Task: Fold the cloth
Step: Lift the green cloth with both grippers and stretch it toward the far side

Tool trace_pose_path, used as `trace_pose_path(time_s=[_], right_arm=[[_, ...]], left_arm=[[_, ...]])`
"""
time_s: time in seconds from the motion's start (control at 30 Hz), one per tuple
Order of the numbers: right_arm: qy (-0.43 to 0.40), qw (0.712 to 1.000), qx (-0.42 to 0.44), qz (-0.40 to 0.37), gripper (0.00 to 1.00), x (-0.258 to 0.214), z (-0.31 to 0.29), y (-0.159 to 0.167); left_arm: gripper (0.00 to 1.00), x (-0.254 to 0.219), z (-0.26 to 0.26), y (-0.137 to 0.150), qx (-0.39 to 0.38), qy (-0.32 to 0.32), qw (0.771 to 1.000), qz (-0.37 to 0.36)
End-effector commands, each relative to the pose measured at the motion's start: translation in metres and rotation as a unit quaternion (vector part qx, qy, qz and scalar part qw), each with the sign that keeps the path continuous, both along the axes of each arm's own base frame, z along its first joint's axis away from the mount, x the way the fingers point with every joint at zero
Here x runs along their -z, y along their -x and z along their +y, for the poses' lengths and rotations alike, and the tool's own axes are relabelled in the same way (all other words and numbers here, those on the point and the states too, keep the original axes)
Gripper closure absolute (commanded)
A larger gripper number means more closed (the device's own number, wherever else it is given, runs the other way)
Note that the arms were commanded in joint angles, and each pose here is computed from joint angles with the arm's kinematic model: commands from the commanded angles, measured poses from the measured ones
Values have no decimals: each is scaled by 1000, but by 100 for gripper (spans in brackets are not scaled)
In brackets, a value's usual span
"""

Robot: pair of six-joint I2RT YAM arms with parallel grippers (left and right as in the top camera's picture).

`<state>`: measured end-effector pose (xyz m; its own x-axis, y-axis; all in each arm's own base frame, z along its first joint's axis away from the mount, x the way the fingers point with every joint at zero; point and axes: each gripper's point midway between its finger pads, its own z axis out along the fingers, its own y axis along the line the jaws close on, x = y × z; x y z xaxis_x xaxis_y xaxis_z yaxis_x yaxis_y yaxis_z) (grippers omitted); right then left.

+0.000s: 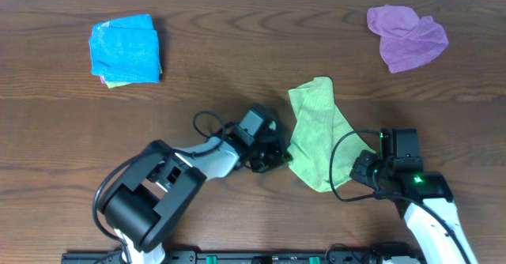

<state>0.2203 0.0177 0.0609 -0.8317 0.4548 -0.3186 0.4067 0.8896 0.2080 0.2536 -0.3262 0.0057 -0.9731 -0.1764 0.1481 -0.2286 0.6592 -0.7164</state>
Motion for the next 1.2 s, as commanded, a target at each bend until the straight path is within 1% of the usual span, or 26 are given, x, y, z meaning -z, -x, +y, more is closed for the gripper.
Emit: trace_pose_path(time_s=[0.0,0.2,0.3,0.5,0.6,0.7,0.83,0.9,1.03,1.17], right_arm=[[3,1000,-5,-16,99,-3,-1,-6],[-27,995,-30,-91,99,-22,13,-38],[-45,989,-41,-132,99,-35,22,-54],[-45,973,-51,-222,99,-76,29,-89],[-39,964,-47,-258,99,-97,28,-117],[-32,964,-57,-258,99,-105,31,-144],[-16,961,-78,-266,99,-121,34,-186],[-10,957,-86,-276,99,-133,37,-213],[-4,952,-93,-291,99,-149,40,-250],[-1,948,-105,-301,99,-156,49,-278]], left_arm=[[94,-13,7,-17,17,38,999,-15],[94,-69,29,-75,-22,104,993,-55],[94,-99,38,-100,-42,122,988,-82],[94,-153,43,-135,-60,140,980,-127],[94,-174,50,-157,-87,120,977,-151],[94,-188,61,-175,-108,100,973,-175],[94,-203,89,-202,-149,79,963,-210],[94,-207,112,-218,-182,65,956,-223],[94,-210,148,-239,-221,48,944,-239],[94,-210,167,-255,-243,39,936,-251]])
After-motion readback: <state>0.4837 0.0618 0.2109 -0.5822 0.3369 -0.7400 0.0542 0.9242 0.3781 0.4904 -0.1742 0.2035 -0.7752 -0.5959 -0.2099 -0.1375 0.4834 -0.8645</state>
